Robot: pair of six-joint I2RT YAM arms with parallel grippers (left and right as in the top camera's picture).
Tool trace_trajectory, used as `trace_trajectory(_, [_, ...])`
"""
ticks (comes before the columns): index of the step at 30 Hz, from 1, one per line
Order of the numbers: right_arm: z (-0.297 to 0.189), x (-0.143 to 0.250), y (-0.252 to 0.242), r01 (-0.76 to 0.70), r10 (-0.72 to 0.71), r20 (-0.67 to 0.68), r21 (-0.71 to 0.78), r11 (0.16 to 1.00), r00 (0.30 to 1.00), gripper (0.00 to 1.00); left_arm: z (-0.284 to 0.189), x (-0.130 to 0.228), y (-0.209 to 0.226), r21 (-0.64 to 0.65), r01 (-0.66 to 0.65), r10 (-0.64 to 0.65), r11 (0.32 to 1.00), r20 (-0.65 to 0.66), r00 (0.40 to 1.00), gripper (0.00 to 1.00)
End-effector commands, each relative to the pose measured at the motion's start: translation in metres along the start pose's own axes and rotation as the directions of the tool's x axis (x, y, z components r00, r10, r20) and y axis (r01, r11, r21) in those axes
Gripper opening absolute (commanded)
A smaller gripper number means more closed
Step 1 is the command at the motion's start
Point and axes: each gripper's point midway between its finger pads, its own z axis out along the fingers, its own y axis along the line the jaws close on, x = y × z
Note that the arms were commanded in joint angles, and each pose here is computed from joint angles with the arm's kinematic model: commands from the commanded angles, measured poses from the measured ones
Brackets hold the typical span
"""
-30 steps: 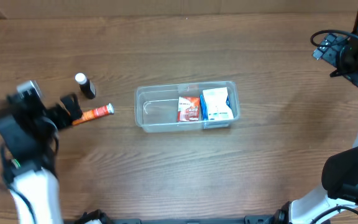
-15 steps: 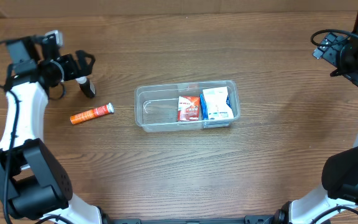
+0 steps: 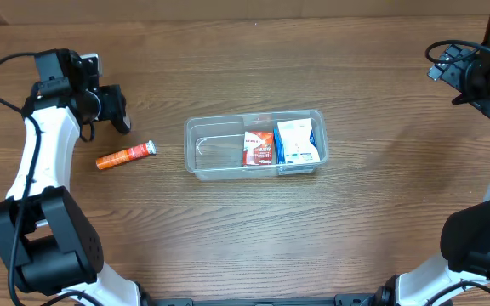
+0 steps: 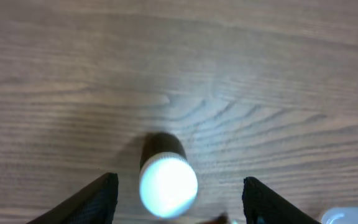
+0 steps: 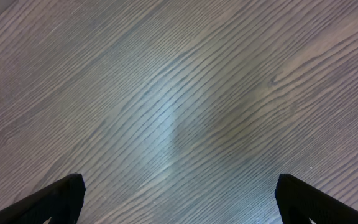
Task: Pack container
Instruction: 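Reach the left gripper to the dark bottle and grasp it, then set the dark bottle upright in the container's left end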
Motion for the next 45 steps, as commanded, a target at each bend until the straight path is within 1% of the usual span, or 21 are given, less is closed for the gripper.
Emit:
trace_trajectory(1, [-0.012, -0.007, 0.002, -0.006, 0.007, 0.038, -0.014, 1.0, 0.999, 1.0, 0.004, -0.001, 0.003, -0.028, 0.006, -0.007, 1.0, -0.014, 1.0, 0.63])
trace_trajectory(4, [-0.012, -0.007, 0.002, -0.006, 0.007, 0.038, -0.014, 1.0, 0.999, 1.0, 0.008, 0.003, 0.005, -0.037, 0.009, -0.01, 0.999, -0.027, 1.0, 0.59])
trace_trajectory(8, [-0.012, -0.007, 0.002, -0.006, 0.007, 0.038, -0.014, 1.0, 0.999, 1.0, 0.02, 0.008, 0.01, -0.053, 0.003, -0.005, 0.999, -0.049, 0.999, 0.59])
trace_trajectory(11, [-0.012, -0.007, 0.002, -0.006, 0.007, 0.038, -0.014, 1.0, 0.999, 1.0, 0.025, 0.006, 0.011, -0.052, 0.002, -0.004, 0.999, -0.04, 0.999, 0.58])
trace_trajectory(12, [-0.012, -0.007, 0.002, -0.006, 0.007, 0.038, -0.014, 1.0, 0.999, 1.0, 0.025, 0.003, 0.011, -0.053, 0.001, -0.002, 0.999, -0.029, 1.0, 0.53])
trace_trajectory(13, [-0.012, -0.007, 0.002, -0.006, 0.007, 0.038, -0.014, 1.0, 0.999, 1.0, 0.025, 0.001, 0.011, -0.053, 0.0, -0.001, 0.999, -0.023, 1.0, 0.46])
trace_trajectory(14, [-0.012, -0.007, 0.002, -0.006, 0.007, 0.038, -0.014, 1.0, 0.999, 1.0, 0.025, 0.0, 0.011, -0.054, 0.0, -0.001, 0.999, -0.019, 1.0, 0.36])
trace_trajectory(16, [-0.012, -0.007, 0.002, -0.006, 0.007, 0.038, -0.014, 1.0, 0.999, 1.0, 0.025, -0.002, 0.011, -0.05, -0.001, 0.0, 0.999, -0.01, 1.0, 0.33])
trace_trajectory(18, [-0.012, -0.007, 0.002, -0.006, 0.007, 0.038, -0.014, 1.0, 0.999, 1.0, 0.025, -0.005, 0.01, -0.048, 0.004, -0.004, 0.999, 0.002, 1.0, 0.17])
trace_trajectory(20, [-0.012, -0.007, 0.002, -0.006, 0.007, 0.038, -0.014, 1.0, 0.999, 1.0, 0.026, -0.006, 0.004, -0.022, -0.002, 0.002, 1.0, 0.008, 1.0, 0.08])
trace_trajectory(21, [-0.012, -0.007, 0.002, -0.006, 0.007, 0.038, -0.014, 1.0, 0.999, 1.0, 0.025, -0.008, 0.001, -0.008, -0.003, 0.003, 1.0, 0.014, 1.0, 0.06])
trace_trajectory(23, [-0.012, -0.007, 0.002, -0.006, 0.007, 0.038, -0.014, 1.0, 0.999, 1.0, 0.02, -0.017, -0.01, 0.046, -0.011, 0.009, 0.999, 0.041, 0.999, 0.04])
trace_trajectory(25, [-0.012, -0.007, 0.002, -0.006, 0.007, 0.038, -0.014, 1.0, 0.999, 1.0, 0.005, -0.034, -0.023, 0.088, -0.026, 0.021, 0.996, 0.06, 0.998, 0.04])
trace_trajectory(28, [-0.012, -0.007, 0.002, -0.006, 0.007, 0.038, -0.014, 1.0, 0.999, 1.0, -0.031, -0.064, -0.055, 0.109, -0.123, 0.115, 0.986, 0.077, 0.99, 0.04])
trace_trajectory(29, [-0.012, -0.007, 0.002, -0.006, 0.007, 0.038, -0.014, 1.0, 0.999, 1.0, -0.051, -0.076, -0.077, 0.125, -0.175, 0.164, 0.977, 0.093, 0.982, 0.04])
trace_trajectory(31, [-0.012, -0.007, 0.002, -0.006, 0.007, 0.038, -0.014, 1.0, 0.999, 1.0, -0.07, -0.083, -0.103, 0.15, -0.215, 0.201, 0.965, 0.1, 0.974, 0.04])
trace_trajectory(33, [-0.012, -0.007, 0.002, -0.006, 0.007, 0.038, -0.014, 1.0, 0.999, 1.0, -0.093, -0.076, -0.143, 0.184, -0.274, 0.264, 0.944, 0.075, 0.961, 0.04])
trace_trajectory(38, [-0.012, -0.007, 0.002, -0.006, 0.007, 0.038, -0.014, 1.0, 0.999, 1.0, -0.112, -0.04, -0.209, 0.257, -0.369, 0.381, 0.893, 0.003, 0.924, 0.04])
trace_trajectory(42, [-0.012, -0.007, 0.002, -0.006, 0.007, 0.038, -0.014, 1.0, 0.999, 1.0, -0.113, -0.016, -0.231, 0.219, -0.405, 0.425, 0.888, -0.055, 0.903, 0.04])
trace_trajectory(45, [-0.012, -0.007, 0.002, -0.006, 0.007, 0.038, -0.014, 1.0, 0.999, 1.0, -0.109, 0.0, -0.244, 0.21, -0.405, 0.43, 0.89, -0.094, 0.898, 0.04])
